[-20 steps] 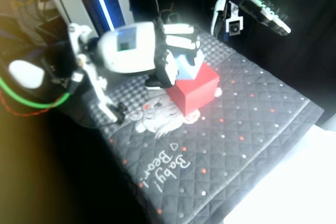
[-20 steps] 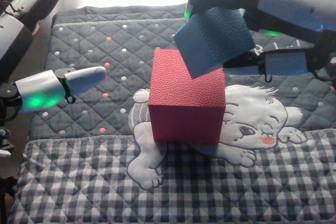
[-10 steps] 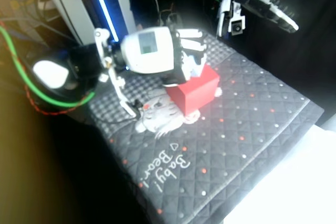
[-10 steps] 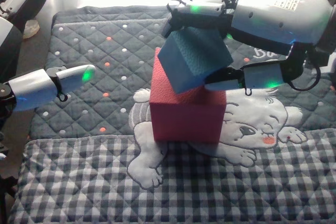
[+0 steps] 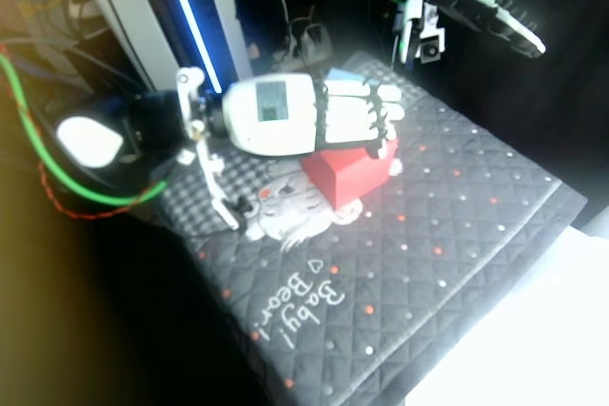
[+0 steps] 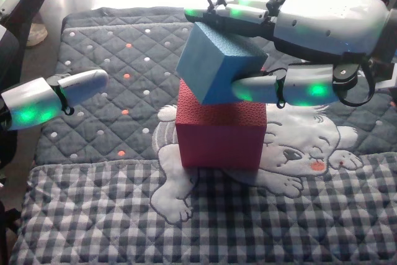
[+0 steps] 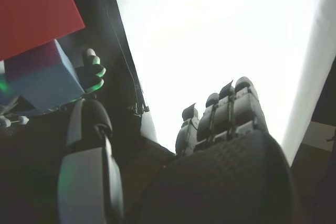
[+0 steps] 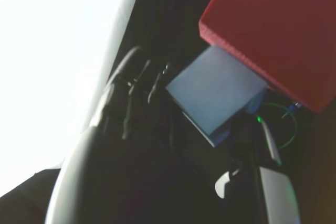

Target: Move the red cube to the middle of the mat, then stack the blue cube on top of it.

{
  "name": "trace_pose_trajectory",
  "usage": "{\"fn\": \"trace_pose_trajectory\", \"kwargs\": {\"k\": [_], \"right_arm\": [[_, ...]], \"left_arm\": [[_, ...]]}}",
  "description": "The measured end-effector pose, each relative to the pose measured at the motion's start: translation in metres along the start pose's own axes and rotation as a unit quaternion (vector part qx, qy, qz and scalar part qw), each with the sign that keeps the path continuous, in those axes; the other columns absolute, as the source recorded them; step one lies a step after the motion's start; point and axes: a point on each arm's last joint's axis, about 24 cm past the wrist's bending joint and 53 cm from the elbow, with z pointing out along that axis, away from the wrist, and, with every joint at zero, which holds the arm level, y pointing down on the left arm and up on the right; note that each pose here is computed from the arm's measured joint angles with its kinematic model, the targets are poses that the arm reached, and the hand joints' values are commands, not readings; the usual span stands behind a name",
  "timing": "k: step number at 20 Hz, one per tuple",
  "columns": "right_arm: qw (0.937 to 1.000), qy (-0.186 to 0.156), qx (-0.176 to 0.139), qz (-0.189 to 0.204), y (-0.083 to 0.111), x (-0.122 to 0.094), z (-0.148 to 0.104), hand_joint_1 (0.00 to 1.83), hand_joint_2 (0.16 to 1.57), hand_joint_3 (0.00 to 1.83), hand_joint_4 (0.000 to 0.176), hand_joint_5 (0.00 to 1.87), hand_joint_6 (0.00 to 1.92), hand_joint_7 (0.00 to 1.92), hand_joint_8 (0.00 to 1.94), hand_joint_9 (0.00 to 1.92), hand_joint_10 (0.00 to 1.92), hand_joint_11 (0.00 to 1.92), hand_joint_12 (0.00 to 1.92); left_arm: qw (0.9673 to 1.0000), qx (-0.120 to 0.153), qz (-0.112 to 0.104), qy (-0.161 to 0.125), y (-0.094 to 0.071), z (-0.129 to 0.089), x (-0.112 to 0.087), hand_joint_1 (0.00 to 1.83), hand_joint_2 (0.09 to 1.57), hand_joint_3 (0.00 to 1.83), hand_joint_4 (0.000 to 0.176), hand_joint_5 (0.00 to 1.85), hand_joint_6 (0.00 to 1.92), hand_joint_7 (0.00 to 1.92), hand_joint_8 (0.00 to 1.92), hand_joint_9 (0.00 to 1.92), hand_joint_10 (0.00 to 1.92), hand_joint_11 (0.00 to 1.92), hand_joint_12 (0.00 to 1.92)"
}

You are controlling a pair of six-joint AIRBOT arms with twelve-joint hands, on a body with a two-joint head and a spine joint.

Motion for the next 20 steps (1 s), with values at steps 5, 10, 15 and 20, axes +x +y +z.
{"fn": "trace_pose_trajectory", "kwargs": {"k": [5,10,15,20], "right_arm": [[1.0,0.001,-0.002,0.002,0.002,0.001,0.0,0.24,1.28,0.0,0.0,0.0,0.0,0.0,0.0,0.0,0.0,0.0,0.24],[1.0,0.001,0.0,0.001,0.001,0.001,-0.001,0.18,1.34,0.02,0.0,0.0,0.0,0.0,0.0,0.0,0.0,0.0,0.0],[0.9999,-0.002,0.01,0.006,-0.004,-0.002,-0.005,0.26,1.32,0.0,0.0,0.0,0.0,0.0,0.0,0.0,0.0,0.0,0.0],[0.9993,-0.025,0.023,-0.017,0.004,-0.034,-0.048,0.34,1.31,0.0,0.0,0.0,0.0,0.0,0.0,0.03,0.01,0.0,0.0]], "left_arm": [[1.0,0.0,0.001,-0.001,0.001,-0.002,-0.001,0.71,0.97,0.0,0.173,0.0,0.0,0.0,0.0,0.0,0.0,0.0,0.0],[1.0,-0.002,0.001,-0.006,0.002,-0.003,-0.003,0.75,0.98,0.0,0.173,0.0,0.0,0.0,0.0,0.0,0.0,0.0,0.0],[0.9999,-0.006,0.001,-0.008,0.005,-0.005,-0.004,0.78,0.99,0.0,0.176,0.0,0.0,0.0,0.0,0.0,0.0,0.0,0.0],[0.9999,-0.008,0.0,-0.007,0.006,-0.011,-0.003,0.8,0.98,0.0,0.154,0.01,0.0,0.0,0.0,0.0,0.0,0.0,0.0]]}}
